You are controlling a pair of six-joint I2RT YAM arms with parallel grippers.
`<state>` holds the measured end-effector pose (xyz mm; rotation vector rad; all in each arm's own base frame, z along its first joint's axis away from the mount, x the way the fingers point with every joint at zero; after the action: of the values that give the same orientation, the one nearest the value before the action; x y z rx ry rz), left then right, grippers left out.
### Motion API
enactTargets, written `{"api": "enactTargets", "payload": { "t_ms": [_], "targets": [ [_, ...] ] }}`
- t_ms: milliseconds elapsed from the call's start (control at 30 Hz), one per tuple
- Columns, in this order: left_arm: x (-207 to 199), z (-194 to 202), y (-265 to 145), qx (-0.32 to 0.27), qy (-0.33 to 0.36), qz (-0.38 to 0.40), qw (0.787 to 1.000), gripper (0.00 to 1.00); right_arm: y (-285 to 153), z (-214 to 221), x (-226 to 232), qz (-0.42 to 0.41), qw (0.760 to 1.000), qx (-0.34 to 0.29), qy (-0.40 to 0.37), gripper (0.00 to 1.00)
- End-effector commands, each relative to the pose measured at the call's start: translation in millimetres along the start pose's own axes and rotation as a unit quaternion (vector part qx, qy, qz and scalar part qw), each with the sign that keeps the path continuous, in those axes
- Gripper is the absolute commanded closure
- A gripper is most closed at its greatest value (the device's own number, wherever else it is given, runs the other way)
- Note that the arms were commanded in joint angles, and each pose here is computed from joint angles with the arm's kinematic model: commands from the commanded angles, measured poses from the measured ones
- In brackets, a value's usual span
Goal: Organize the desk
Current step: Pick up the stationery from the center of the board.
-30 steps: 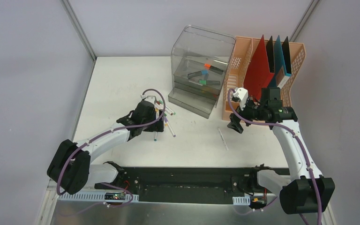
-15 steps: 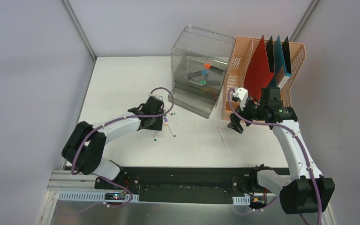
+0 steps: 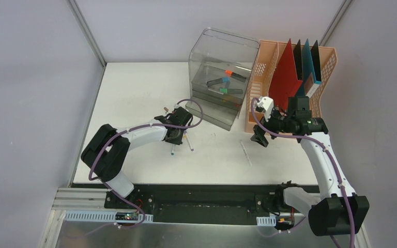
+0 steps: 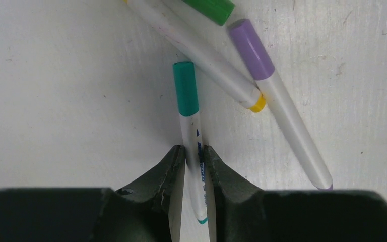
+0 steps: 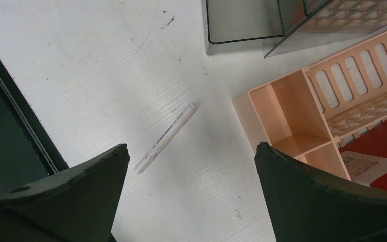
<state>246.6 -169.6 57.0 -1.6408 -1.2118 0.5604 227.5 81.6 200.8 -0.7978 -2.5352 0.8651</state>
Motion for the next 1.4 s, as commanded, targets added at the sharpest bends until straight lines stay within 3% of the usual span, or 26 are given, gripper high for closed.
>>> {"api": "enactTargets", "payload": {
  "t_ms": [0, 300, 700, 900, 1100, 1367],
  "targets": [
    [2, 0, 1, 0.011, 0.019, -0.024, 0.999, 0.81, -2, -5, 0, -0.001, 1.0, -0.012, -0.016, 0.01],
    [6, 1, -12, -0.01, 0.001, -0.028, 1.0, 1.0, -3, -5, 1, -0.002, 1.0, -0.013, -0.017, 0.01],
    [0, -2, -54, -0.154, -0.084, 0.057, 0.983, 1.0, -4, -6, 3, -0.008, 1.0, -0.016, -0.021, 0.01],
    [-13, -11, -72, -0.233, -0.128, 0.13, 0.955, 1.0, -5, -7, 4, -0.01, 0.999, -0.019, -0.024, 0.01],
    [-33, -28, -87, -0.303, -0.156, 0.223, 0.913, 1.0, -5, -7, 5, -0.01, 0.999, -0.019, -0.027, 0.01],
    [-55, -58, -106, -0.345, -0.186, 0.316, 0.864, 1.0, -6, -7, 6, -0.01, 0.999, -0.021, -0.027, 0.01]
  ]
}}
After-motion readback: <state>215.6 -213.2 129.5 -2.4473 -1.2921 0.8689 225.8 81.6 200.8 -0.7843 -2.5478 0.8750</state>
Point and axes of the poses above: each gripper's point midway between its finger pads, its own y axis out along the fingers, its own x axis along the line the jaws close on, z = x × y, the point moved 4 cm from there along -y, back along the fingers, and after that the axes turned 13 degrees about y, right-handed, at the moved point
